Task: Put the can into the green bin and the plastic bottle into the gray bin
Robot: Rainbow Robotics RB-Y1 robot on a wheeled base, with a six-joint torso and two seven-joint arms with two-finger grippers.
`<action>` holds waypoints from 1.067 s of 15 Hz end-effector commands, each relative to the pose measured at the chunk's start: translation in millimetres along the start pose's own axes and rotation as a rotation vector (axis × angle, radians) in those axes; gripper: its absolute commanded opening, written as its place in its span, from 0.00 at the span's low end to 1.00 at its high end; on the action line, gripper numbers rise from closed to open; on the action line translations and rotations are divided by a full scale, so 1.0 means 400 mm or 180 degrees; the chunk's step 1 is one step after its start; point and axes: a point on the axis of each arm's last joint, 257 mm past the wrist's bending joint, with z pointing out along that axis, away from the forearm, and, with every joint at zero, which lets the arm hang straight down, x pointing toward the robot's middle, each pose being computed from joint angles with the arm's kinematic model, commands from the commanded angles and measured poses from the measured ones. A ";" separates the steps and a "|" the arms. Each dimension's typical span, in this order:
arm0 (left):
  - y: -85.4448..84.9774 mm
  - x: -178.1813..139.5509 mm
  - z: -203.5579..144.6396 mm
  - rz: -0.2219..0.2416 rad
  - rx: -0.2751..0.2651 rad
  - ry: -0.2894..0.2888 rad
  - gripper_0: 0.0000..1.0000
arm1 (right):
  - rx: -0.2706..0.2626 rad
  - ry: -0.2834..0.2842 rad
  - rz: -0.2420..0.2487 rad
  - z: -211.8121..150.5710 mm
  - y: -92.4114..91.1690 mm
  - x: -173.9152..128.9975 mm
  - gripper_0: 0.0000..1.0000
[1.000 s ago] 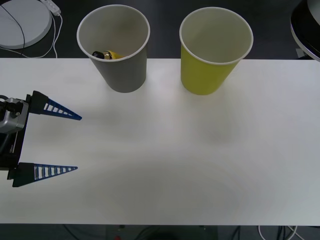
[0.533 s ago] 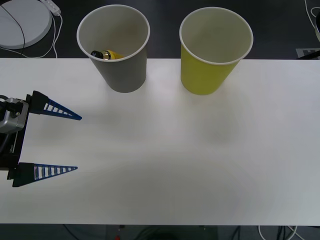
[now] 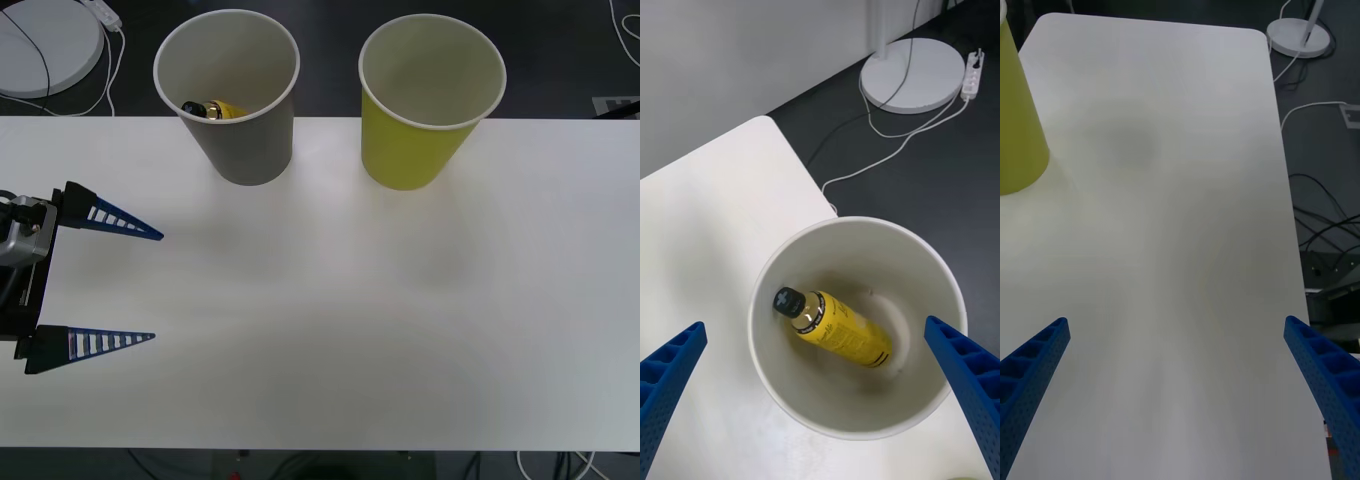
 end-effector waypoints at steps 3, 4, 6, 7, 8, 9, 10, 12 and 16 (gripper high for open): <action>0.000 0.000 0.000 0.0000 0.0000 0.0000 1.00 | -0.0223 -0.0069 -0.0120 -0.048 0.014 0.070 1.00; 0.000 0.000 0.000 0.0000 0.0000 0.0000 1.00 | -0.0267 -0.0091 -0.0114 -0.053 0.019 0.085 1.00; 0.000 0.000 0.000 0.0000 0.0000 0.0000 1.00 | -0.0288 -0.0163 -0.0157 -0.067 0.028 0.117 1.00; 0.000 0.000 0.000 0.0000 0.0000 0.0000 1.00 | -0.0274 -0.0192 -0.0172 -0.076 0.024 0.134 1.00; 0.000 0.000 0.000 0.0000 0.0000 0.0000 1.00 | -0.0282 -0.0221 -0.0208 -0.086 0.031 0.156 1.00; 0.000 0.000 0.000 0.0000 0.0000 0.0000 1.00 | -0.0286 -0.0243 -0.0233 -0.098 0.035 0.169 1.00; 0.000 0.000 0.000 0.0000 0.0000 0.0000 1.00 | -0.0293 -0.0254 -0.0261 -0.110 0.039 0.184 1.00; 0.000 0.000 0.000 0.0000 0.0000 0.0000 1.00 | -0.0325 -0.0304 -0.0324 -0.140 0.054 0.215 1.00; 0.000 0.000 0.000 0.0000 0.0000 0.0000 1.00 | -0.0384 -0.0390 -0.0515 -0.193 0.078 0.312 1.00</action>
